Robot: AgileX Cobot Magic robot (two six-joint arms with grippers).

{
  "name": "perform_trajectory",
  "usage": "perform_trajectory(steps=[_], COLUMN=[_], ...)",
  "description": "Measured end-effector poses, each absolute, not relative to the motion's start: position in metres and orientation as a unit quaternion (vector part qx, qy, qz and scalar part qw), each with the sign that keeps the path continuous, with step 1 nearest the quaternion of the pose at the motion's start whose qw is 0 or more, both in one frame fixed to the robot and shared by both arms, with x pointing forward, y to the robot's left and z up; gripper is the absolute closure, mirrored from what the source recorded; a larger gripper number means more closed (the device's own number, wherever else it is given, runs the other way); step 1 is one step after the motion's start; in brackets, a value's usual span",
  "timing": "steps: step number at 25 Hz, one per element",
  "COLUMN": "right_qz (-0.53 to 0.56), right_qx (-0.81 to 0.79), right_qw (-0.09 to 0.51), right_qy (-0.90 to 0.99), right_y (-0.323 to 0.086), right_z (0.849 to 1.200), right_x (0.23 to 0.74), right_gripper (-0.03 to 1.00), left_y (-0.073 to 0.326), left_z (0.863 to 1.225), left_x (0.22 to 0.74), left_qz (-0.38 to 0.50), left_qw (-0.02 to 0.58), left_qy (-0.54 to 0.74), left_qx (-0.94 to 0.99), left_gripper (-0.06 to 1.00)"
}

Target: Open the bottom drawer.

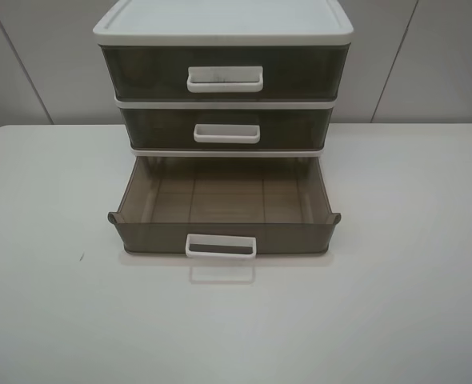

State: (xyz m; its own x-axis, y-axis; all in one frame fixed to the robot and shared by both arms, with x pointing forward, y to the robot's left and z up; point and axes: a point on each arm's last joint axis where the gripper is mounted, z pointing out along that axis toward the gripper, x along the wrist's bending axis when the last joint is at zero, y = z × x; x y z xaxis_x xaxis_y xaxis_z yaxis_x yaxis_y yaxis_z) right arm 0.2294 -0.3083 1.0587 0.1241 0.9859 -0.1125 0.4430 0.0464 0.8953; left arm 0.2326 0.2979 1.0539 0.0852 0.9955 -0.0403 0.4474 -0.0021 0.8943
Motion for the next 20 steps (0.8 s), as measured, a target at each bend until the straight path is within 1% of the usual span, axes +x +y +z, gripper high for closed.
perform_trajectory(steps=[20], right_qz=[0.316], right_qx=[0.614], right_qw=[0.43], right_qy=[0.582], right_y=[-0.3083], right_z=[1.0587], right_x=[0.2294], right_gripper=[0.18], left_y=[0.2979], left_z=[1.0539], left_x=[0.2326], left_qz=[0.343], left_qw=[0.399], left_qy=[0.583], left_qx=[0.619], left_gripper=[0.2])
